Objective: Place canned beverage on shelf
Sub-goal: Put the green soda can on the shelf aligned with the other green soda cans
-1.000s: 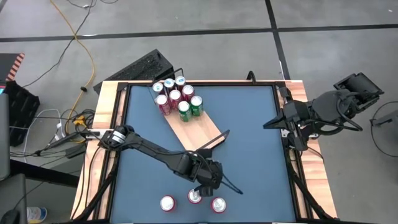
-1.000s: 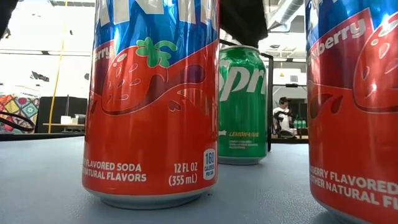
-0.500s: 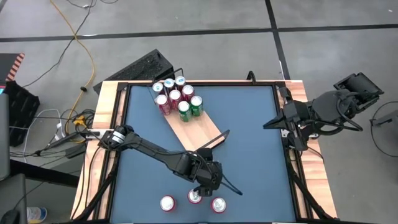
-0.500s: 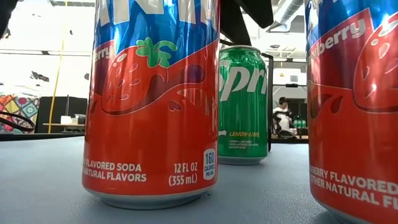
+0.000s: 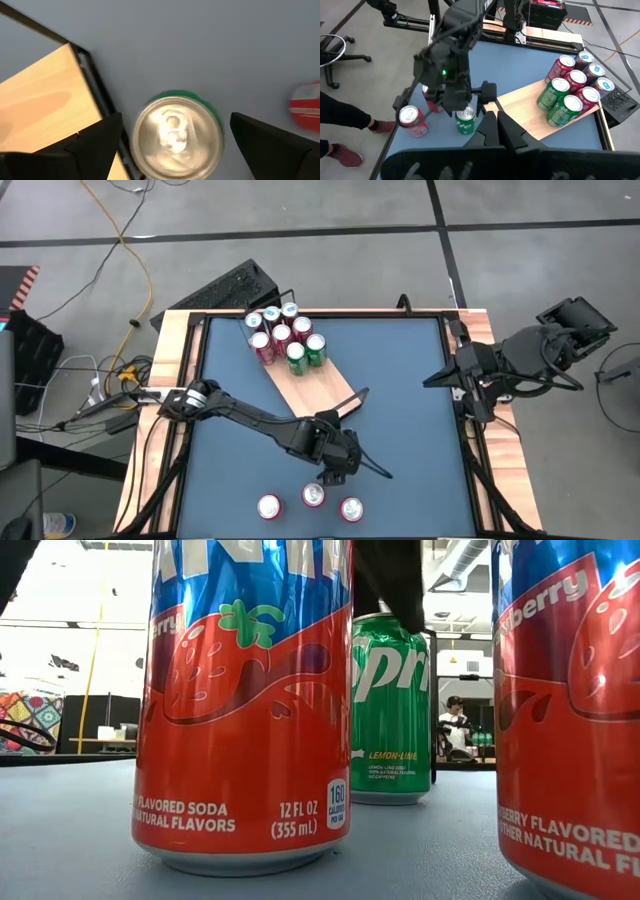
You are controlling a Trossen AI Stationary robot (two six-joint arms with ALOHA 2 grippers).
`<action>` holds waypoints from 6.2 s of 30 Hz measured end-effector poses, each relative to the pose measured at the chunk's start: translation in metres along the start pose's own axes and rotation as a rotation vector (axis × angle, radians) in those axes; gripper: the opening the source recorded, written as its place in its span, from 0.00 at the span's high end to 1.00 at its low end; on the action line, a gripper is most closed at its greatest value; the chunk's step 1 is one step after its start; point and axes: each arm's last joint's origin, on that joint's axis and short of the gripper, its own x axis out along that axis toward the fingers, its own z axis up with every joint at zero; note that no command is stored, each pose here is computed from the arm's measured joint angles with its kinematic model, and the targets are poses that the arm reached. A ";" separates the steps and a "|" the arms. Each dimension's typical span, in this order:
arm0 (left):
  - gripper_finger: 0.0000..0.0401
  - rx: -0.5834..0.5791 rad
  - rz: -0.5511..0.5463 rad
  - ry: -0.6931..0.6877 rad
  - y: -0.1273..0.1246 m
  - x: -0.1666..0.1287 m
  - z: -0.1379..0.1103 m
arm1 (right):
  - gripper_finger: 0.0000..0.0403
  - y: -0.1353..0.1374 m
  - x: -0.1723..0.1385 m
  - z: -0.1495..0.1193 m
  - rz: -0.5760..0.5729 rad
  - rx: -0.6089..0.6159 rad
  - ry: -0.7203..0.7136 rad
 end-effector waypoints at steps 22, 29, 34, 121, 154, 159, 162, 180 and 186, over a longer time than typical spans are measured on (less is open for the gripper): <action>0.43 0.018 -0.069 0.054 -0.003 0.009 -0.003 | 1.00 0.002 0.000 0.000 0.010 -0.007 0.001; 0.43 0.025 -0.074 0.038 -0.007 0.003 -0.001 | 1.00 0.002 0.000 0.000 0.010 -0.007 0.001; 0.43 0.071 -0.128 0.004 -0.010 -0.008 0.009 | 1.00 0.002 0.000 0.000 0.010 -0.006 0.000; 0.40 1.016 -0.326 -0.099 0.236 -0.100 -0.070 | 1.00 -0.136 0.095 -0.010 -0.216 -0.085 0.069; 0.35 0.871 -0.360 -0.047 0.234 -0.073 -0.065 | 1.00 -0.162 0.086 -0.021 -0.150 -0.024 0.059; 0.35 0.768 -0.345 -0.041 0.234 -0.073 -0.064 | 1.00 -0.162 0.086 -0.021 -0.151 -0.039 0.057; 0.35 0.791 -0.343 -0.047 0.233 -0.073 -0.063 | 1.00 -0.162 0.086 -0.021 -0.151 -0.053 0.058; 0.37 0.698 -0.219 0.043 0.219 -0.095 -0.052 | 1.00 -0.162 0.086 -0.022 -0.143 -0.085 0.076; 0.51 0.314 -0.134 -0.005 0.210 -0.113 -0.035 | 1.00 -0.161 0.086 -0.023 -0.138 -0.131 0.087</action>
